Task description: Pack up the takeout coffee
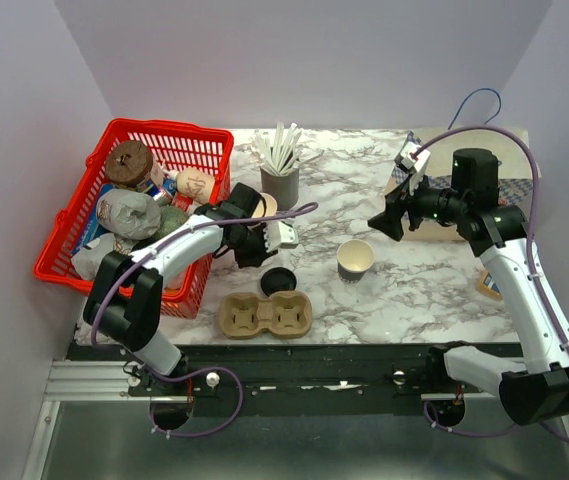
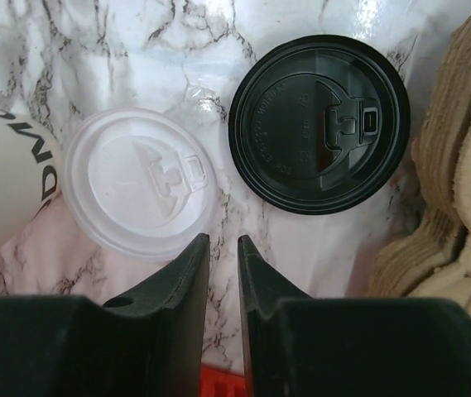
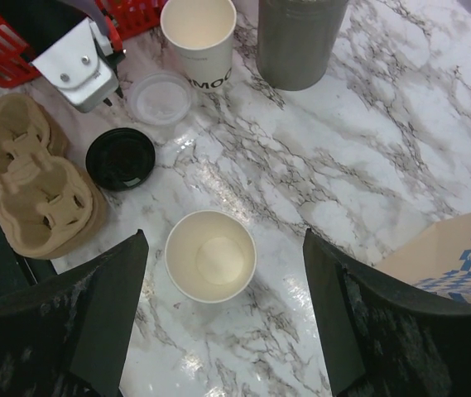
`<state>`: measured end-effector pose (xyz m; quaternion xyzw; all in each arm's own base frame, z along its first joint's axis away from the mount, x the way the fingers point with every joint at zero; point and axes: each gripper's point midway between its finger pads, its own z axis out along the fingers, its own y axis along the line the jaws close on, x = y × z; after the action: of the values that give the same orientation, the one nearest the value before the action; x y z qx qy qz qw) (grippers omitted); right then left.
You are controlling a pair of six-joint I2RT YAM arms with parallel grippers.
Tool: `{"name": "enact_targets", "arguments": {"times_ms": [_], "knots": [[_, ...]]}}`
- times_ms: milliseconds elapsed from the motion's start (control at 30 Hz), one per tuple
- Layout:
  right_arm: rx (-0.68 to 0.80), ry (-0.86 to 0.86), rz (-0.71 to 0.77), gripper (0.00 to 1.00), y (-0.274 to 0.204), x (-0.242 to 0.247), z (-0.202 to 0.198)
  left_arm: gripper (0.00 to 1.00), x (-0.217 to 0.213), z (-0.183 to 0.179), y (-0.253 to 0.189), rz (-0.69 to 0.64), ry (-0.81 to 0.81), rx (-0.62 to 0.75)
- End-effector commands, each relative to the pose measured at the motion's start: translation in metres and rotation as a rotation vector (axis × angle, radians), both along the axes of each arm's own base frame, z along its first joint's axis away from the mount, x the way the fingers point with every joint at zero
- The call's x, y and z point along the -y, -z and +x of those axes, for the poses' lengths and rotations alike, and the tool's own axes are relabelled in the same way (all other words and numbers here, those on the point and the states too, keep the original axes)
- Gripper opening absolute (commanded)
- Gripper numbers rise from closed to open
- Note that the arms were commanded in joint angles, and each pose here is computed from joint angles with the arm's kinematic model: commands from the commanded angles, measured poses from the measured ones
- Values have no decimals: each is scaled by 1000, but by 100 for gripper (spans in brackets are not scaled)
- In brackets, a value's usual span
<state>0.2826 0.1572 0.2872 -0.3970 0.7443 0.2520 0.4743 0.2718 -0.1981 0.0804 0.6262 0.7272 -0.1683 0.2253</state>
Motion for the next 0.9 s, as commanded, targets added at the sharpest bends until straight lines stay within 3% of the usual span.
{"name": "enact_targets", "arguments": {"times_ms": [0, 267, 467, 633, 733, 867], "knots": [[38, 20, -28, 85, -7, 7, -4, 28, 2, 6, 18, 48, 75, 46], [42, 40, -39, 85, -6, 10, -5, 25, -2, 2, 44, 106, 108, 10], [33, 48, -39, 86, -5, 11, -3, 17, 0, 8, 51, 128, 97, 30], [30, 52, -37, 86, -5, 10, 0, 10, 2, 15, 52, 127, 70, 65], [27, 55, -36, 86, -4, 10, 0, 0, 1, 15, 52, 132, 61, 63], [31, 61, -37, 86, -6, 11, 0, 0, 1, 13, 33, 124, 27, 63]]}}
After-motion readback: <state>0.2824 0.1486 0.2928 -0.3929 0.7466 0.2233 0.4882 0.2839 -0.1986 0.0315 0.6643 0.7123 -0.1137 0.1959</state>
